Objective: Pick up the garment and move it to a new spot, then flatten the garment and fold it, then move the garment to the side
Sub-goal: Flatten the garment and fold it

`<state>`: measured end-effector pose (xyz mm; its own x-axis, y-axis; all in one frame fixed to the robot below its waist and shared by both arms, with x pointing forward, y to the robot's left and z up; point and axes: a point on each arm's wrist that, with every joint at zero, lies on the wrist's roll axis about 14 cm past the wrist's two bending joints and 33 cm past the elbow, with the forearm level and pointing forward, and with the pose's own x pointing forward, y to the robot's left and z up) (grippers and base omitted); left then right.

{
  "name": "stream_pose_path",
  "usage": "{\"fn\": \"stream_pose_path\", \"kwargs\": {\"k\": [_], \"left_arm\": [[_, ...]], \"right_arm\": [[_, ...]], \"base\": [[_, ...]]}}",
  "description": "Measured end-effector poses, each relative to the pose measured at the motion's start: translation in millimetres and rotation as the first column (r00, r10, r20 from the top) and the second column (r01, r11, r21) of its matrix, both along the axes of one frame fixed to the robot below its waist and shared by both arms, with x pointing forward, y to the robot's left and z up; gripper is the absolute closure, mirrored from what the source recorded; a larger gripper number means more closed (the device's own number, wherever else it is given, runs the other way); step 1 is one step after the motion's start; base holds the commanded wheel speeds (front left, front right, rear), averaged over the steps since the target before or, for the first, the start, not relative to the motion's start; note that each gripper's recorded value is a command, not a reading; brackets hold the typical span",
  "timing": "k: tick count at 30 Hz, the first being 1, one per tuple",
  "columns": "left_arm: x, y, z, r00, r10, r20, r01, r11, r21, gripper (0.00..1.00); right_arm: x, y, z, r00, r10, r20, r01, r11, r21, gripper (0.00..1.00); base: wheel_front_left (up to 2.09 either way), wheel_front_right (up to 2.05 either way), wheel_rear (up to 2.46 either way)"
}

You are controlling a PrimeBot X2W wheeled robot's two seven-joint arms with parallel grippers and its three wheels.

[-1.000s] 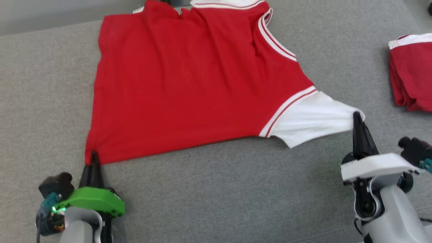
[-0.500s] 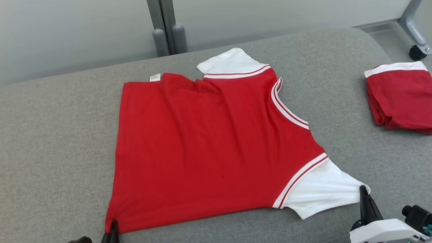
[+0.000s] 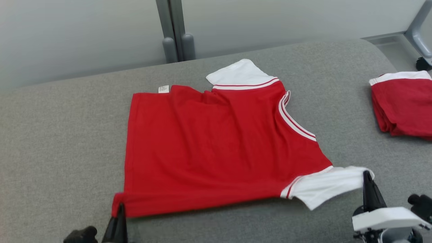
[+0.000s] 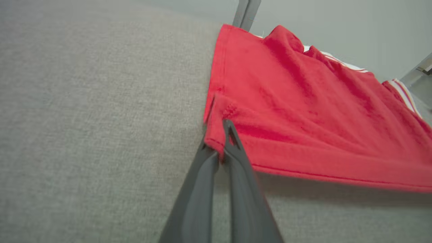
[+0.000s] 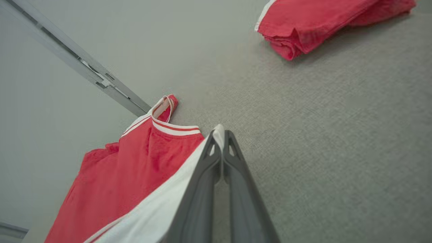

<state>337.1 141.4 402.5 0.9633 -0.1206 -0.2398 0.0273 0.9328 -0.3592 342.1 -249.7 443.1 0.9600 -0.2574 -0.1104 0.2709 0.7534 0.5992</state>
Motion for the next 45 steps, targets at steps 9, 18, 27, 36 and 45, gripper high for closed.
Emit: {"fn": "stream_pose_path", "kwargs": {"k": [9, 18, 27, 36, 45], "left_arm": [[57, -9, 28, 0.995, -0.002, 0.102, 0.006, 0.999, -0.046, 1.0], [104, -15, 25, 0.993, -0.027, 0.114, 0.029, 0.999, -0.014, 1.0], [131, -17, 9, 0.995, -0.034, 0.089, 0.034, 0.999, -0.002, 0.97], [139, -6, 16, 0.993, -0.002, 0.122, 0.002, 1.0, -0.001, 0.0], [102, -7, -10, 0.999, -0.037, 0.033, 0.035, 0.998, 0.053, 0.0]], "right_arm": [[68, 11, 46, 0.989, 0.049, 0.139, -0.047, 0.999, -0.019, 1.0], [128, 29, 57, 0.98, 0.128, 0.15, -0.114, 0.989, -0.098, 1.0], [160, 38, 44, 0.979, 0.178, 0.096, -0.16, 0.972, -0.173, 1.0], [156, 29, 30, 0.985, 0.169, 0.044, -0.153, 0.957, -0.248, 0.0], [109, 16, -7, 0.982, 0.155, -0.104, -0.182, 0.919, -0.349, 0.0]], "base": [[0.0, 0.0, 0.0], [0.0, 0.0, 0.0], [0.0, 0.0, 0.0], [0.0, 0.0, 0.0], [0.0, 0.0, 0.0]]}}
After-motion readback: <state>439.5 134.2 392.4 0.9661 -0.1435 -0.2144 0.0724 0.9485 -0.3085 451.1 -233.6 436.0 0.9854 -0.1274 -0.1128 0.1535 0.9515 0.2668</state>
